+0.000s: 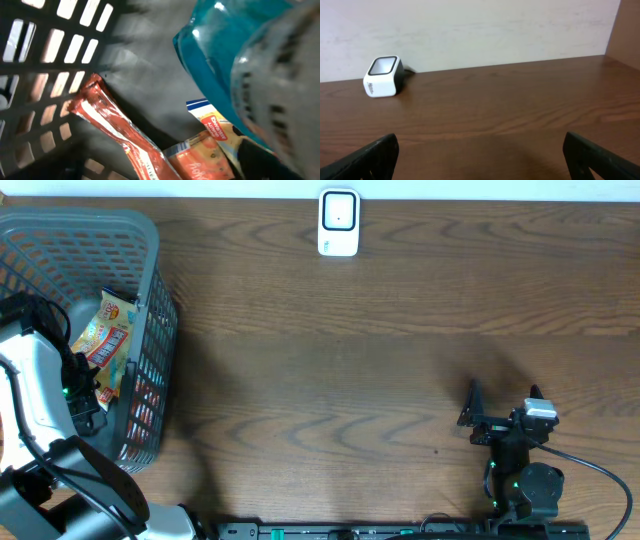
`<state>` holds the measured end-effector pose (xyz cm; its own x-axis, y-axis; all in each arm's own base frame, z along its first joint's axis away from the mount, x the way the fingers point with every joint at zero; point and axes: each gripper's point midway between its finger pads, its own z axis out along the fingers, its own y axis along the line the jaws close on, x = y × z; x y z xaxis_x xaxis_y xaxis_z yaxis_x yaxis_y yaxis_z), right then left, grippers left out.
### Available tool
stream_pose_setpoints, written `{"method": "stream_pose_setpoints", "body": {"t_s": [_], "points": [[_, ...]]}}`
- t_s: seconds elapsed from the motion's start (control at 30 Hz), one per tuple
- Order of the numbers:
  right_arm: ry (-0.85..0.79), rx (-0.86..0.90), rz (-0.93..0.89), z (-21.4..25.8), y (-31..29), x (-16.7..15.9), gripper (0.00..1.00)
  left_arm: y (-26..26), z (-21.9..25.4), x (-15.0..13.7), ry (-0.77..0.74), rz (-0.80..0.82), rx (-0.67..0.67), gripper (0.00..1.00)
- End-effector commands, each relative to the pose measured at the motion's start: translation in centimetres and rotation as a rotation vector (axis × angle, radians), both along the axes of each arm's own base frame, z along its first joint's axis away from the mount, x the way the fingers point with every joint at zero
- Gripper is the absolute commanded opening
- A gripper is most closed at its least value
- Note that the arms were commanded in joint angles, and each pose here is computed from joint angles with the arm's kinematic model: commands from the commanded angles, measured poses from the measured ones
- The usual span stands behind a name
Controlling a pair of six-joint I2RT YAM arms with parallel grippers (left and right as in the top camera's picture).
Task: Scan the item barcode
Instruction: 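Grasp the teal Listerine bottle in the basket with the left gripper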
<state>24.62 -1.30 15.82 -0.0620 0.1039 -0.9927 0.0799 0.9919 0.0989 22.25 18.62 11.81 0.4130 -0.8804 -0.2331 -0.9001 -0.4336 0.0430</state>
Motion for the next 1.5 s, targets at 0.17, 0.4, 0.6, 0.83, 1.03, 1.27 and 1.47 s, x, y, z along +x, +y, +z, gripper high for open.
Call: {"method": "stream_pose_setpoints", "body": {"t_s": [0.17,0.4,0.6,0.83,1.03,1.27,1.47], "points": [[-0.001,0.014,-0.005,0.0,-0.1,0.0,0.99,0.9,3.5,-0.1,-0.078,-0.004,0.097,0.98],[-0.001,0.014,-0.005,0.0,-0.1,0.0,0.99,2.5,7.2,-1.9,-0.112,0.026,0.270,0.98],[-0.001,0.015,-0.005,0.0,-0.1,0.0,0.99,4.1,7.0,-3.7,-0.118,0.159,0.265,0.98],[-0.001,0.014,-0.006,0.0,-0.1,0.0,0.99,5.1,5.9,-3.9,-0.185,0.249,0.181,0.98],[-0.001,0.014,-0.006,0.0,-0.1,0.0,0.99,5.1,5.9,-3.6,-0.193,0.224,0.177,0.98],[-0.001,0.015,-0.006,0.0,-0.1,0.0,0.99,5.2,6.1,-1.4,-0.234,-0.029,0.144,0.98],[-0.001,0.014,-0.005,0.0,-0.1,0.0,0.99,5.8,6.5,0.2,-0.226,-0.312,0.166,0.98]]}}
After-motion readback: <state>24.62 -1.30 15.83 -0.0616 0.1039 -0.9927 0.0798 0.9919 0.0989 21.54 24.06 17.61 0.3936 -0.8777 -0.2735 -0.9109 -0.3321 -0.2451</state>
